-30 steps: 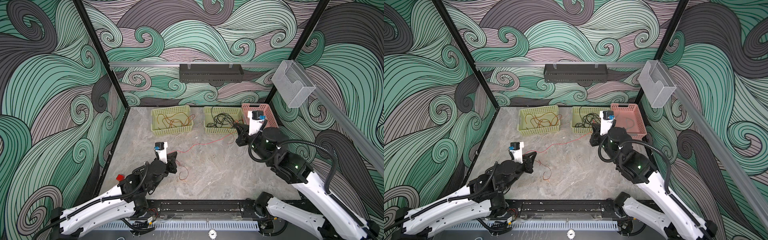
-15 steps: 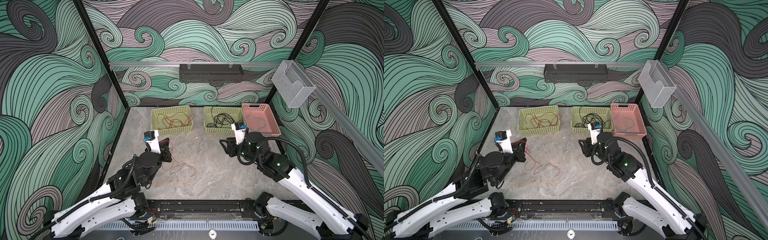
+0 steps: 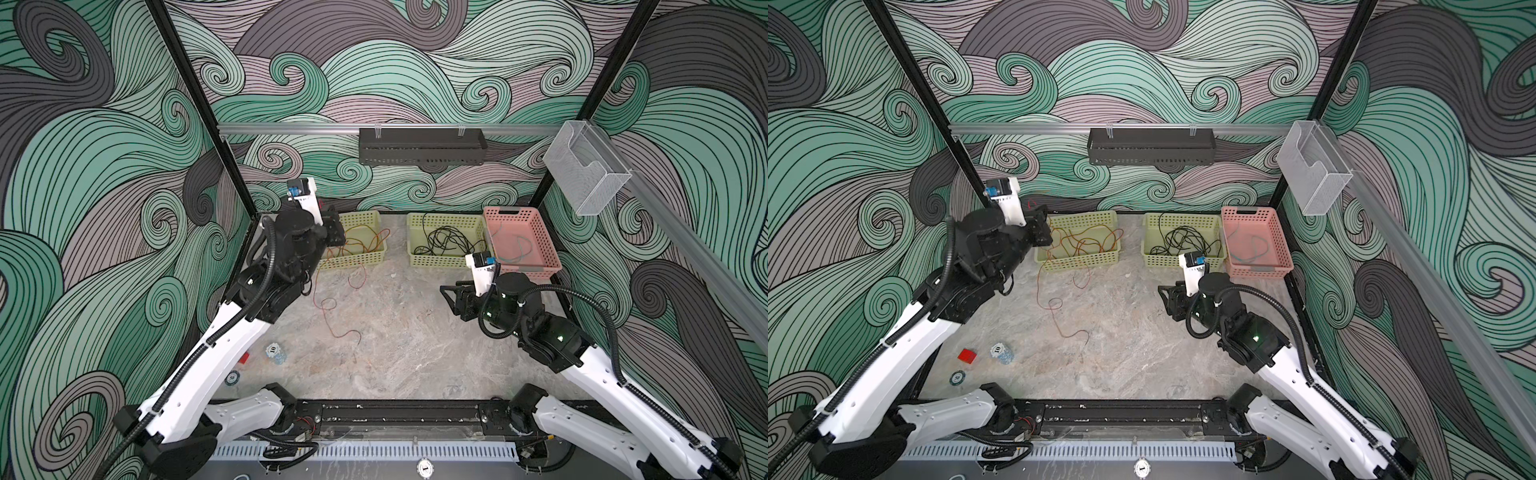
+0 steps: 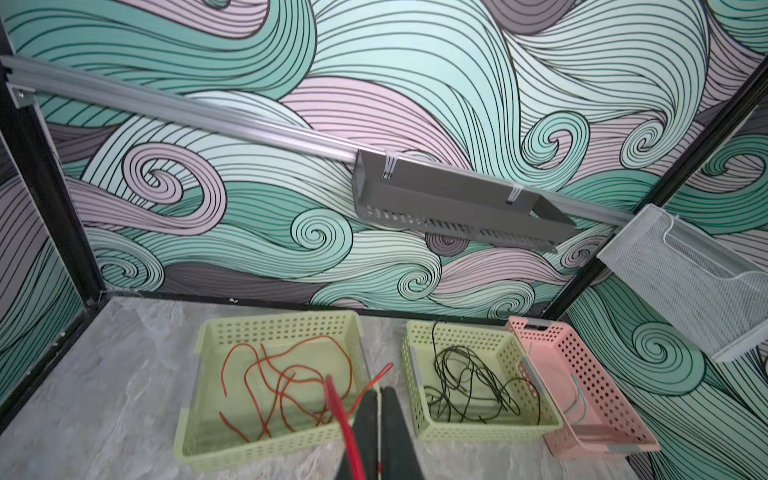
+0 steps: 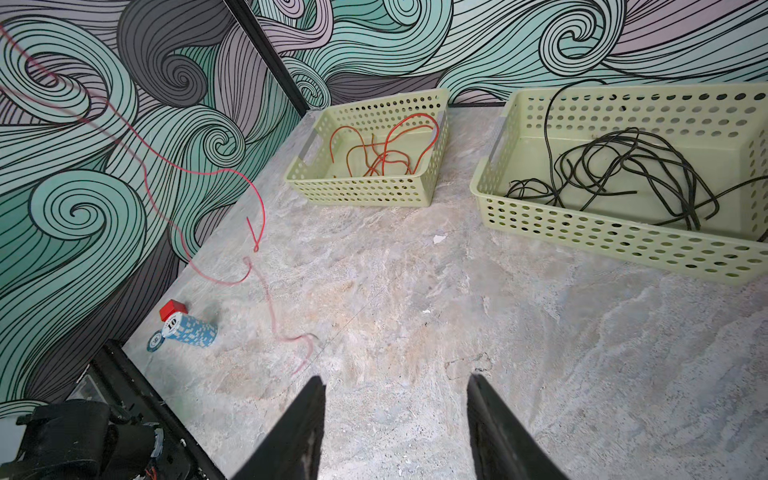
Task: Untangle the cables
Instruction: 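Raise the red cable high with the left gripper, pulling it clear of the table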
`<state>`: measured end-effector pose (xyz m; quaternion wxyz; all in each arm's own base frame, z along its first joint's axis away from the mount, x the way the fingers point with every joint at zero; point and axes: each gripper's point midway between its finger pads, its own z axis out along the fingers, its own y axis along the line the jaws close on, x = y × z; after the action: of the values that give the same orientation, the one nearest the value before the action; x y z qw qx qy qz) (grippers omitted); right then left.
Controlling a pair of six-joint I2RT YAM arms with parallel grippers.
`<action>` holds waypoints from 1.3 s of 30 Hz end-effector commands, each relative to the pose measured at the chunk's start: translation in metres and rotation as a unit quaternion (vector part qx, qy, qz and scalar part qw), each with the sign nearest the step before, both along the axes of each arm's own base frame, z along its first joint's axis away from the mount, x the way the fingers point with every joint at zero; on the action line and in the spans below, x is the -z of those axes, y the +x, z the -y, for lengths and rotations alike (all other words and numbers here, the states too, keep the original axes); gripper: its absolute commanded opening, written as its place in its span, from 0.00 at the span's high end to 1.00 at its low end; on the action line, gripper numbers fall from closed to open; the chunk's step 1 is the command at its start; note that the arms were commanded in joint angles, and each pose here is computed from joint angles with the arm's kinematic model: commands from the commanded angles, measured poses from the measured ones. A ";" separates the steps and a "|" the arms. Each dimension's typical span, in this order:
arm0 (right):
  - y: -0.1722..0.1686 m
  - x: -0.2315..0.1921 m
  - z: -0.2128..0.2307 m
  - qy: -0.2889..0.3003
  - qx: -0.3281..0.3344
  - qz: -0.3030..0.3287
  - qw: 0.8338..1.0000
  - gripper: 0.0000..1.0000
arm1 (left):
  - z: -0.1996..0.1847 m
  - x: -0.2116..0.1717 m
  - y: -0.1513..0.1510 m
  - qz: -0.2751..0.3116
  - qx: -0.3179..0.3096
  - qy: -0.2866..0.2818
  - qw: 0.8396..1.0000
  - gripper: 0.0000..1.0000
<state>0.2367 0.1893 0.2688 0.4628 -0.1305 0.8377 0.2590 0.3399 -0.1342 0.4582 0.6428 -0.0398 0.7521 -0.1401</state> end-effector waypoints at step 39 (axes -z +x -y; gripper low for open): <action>-0.010 0.027 0.025 -0.001 0.037 -0.021 0.999 0.43 | -0.028 -0.124 0.178 0.132 0.003 -0.077 0.988 1.00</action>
<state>0.2244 0.1700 0.2494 0.4593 -0.1046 0.8439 0.2568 0.5506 -0.1132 0.5209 0.6875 -0.0706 0.7025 -0.1698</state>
